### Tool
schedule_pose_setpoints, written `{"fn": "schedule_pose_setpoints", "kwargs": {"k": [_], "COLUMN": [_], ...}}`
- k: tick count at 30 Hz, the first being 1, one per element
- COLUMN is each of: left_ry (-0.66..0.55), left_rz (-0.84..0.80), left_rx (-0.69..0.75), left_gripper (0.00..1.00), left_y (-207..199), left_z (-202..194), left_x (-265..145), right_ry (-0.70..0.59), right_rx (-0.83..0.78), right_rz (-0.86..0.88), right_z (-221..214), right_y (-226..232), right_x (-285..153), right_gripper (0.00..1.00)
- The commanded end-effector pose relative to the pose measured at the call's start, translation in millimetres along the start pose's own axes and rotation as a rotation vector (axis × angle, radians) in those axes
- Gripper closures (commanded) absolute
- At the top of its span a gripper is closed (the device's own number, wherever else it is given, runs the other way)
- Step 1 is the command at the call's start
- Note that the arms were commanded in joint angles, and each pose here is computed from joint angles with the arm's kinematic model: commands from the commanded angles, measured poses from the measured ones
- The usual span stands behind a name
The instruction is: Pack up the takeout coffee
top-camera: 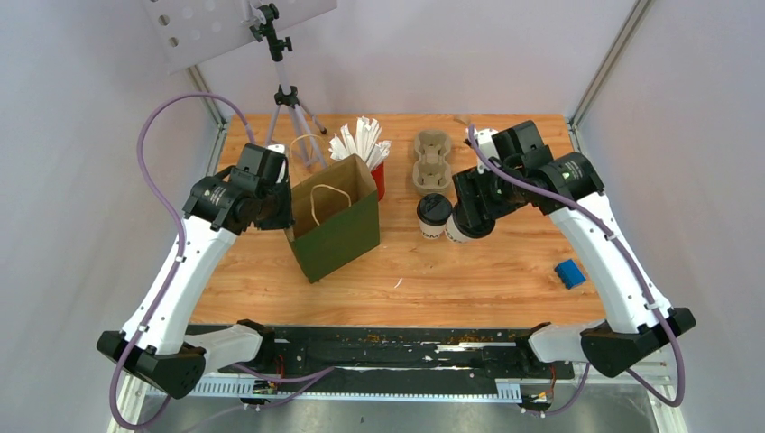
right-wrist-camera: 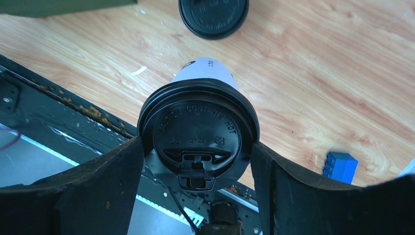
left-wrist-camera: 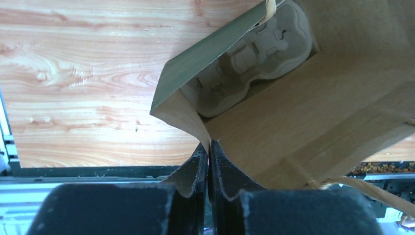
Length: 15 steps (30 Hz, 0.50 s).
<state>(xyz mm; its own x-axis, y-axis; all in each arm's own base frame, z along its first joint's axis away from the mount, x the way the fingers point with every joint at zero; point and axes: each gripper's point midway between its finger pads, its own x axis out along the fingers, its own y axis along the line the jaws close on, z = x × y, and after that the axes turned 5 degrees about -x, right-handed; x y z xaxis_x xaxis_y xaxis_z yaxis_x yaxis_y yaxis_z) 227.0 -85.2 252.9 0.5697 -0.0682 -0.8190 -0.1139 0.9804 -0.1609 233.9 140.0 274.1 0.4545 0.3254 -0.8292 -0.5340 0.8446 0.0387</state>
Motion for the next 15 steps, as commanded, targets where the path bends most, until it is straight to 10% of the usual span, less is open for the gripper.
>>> {"fn": "schedule_pose_setpoints", "kwargs": {"k": [1, 15], "left_ry": [-0.040, 0.041], "left_rz": [-0.104, -0.523], "left_rx": [0.058, 0.261], "left_gripper": [0.94, 1.00], "left_y": [-13.2, -63.3], "left_z": [7.1, -28.2], "left_x": [-11.1, -46.8], "right_ry": [-0.138, -0.344], "right_rx": [0.029, 0.012], "right_rz": [0.039, 0.164], "right_z": [33.0, 88.0], "right_y": [11.0, 35.3], "right_x": [-29.5, -73.1], "right_gripper": [0.25, 0.27]}}
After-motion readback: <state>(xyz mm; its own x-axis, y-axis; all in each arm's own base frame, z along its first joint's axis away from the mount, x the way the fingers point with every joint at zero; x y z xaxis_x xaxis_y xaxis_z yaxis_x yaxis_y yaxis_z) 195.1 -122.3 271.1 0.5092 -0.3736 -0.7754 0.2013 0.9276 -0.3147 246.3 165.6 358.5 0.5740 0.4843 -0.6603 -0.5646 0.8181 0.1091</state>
